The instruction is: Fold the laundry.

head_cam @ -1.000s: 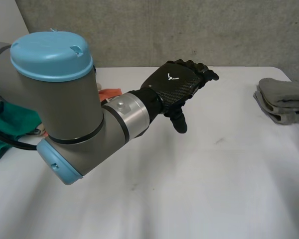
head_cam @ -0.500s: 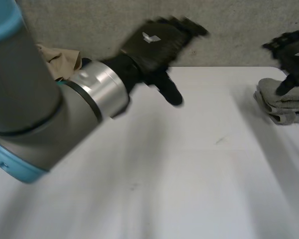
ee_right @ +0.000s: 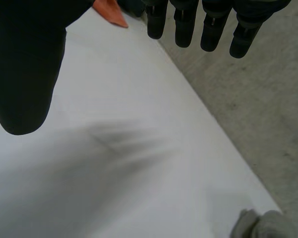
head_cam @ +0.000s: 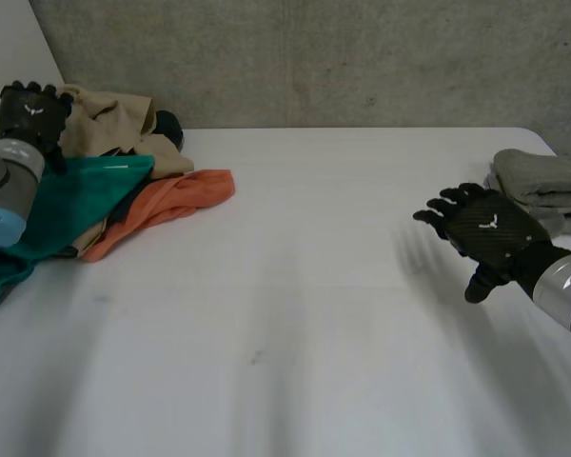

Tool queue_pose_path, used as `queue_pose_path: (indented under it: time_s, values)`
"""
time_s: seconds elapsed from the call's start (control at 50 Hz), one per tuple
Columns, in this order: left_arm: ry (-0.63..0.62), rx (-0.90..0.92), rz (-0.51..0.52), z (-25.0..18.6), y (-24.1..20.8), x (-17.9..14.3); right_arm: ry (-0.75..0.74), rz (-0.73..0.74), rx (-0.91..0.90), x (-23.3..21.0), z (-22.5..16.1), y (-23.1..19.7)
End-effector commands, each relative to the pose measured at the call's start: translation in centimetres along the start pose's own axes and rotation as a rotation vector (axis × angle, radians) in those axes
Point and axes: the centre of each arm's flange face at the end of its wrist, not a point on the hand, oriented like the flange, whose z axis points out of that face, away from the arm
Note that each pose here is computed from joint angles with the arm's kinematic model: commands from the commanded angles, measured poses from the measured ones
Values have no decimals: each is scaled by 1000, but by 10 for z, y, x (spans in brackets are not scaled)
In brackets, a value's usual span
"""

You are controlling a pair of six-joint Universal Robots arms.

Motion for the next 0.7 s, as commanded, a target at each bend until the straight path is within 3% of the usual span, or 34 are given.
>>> queue_pose_path:
  time_s: [0.02,0.18,0.42,0.5,0.7]
  values:
    - [-4,50,-1,21,24,-5,-13,29,-40,-7,1,11]
    - [24,63,-7,24,31,-2,-20,55,-86,-11,3,24]
    - [19,197,-250,21,-27,-28,-23,65,-92,-11,5,27]
    - [57,239,-261,22,-34,-23,-34,75,-104,-14,7,32]
    - [78,227,-264,43,9,5,-47,82,-112,-18,9,35]
